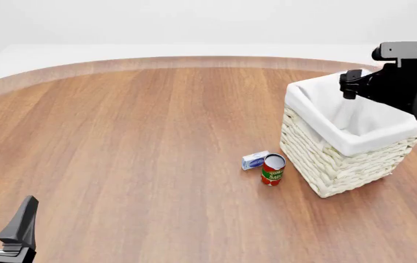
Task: Pick up the alphabet soup and the cream cheese box, and put them in the basket.
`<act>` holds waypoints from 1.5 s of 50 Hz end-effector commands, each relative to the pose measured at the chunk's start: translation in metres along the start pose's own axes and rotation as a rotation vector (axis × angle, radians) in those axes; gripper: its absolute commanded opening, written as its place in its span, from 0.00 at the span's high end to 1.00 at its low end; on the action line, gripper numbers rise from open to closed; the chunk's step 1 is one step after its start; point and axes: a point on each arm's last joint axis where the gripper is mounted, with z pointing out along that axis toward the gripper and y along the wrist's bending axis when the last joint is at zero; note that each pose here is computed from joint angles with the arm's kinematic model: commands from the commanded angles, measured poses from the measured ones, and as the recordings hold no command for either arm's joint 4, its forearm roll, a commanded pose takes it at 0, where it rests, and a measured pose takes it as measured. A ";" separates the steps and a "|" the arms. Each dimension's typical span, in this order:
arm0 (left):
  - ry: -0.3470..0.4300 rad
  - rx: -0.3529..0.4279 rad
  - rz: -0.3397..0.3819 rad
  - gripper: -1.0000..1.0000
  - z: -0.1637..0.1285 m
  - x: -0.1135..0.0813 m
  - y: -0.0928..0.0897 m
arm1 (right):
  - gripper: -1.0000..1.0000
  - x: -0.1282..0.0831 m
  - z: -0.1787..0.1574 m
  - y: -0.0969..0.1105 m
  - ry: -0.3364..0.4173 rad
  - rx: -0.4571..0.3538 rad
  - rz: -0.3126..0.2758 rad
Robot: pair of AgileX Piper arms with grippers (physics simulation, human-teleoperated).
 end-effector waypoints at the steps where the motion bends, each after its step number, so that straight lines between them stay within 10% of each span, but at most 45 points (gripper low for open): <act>1: 0.000 0.000 0.000 0.00 0.000 0.000 0.000 | 0.00 -0.021 -0.012 0.003 -0.015 -0.009 -0.096; 51: 0.000 0.000 0.000 0.00 0.000 0.000 0.000 | 0.00 -0.072 -0.067 0.109 0.038 -0.361 -0.529; 75: 0.000 0.000 0.000 0.00 0.000 0.000 0.000 | 0.00 -0.055 -0.049 0.153 0.143 -0.486 -0.669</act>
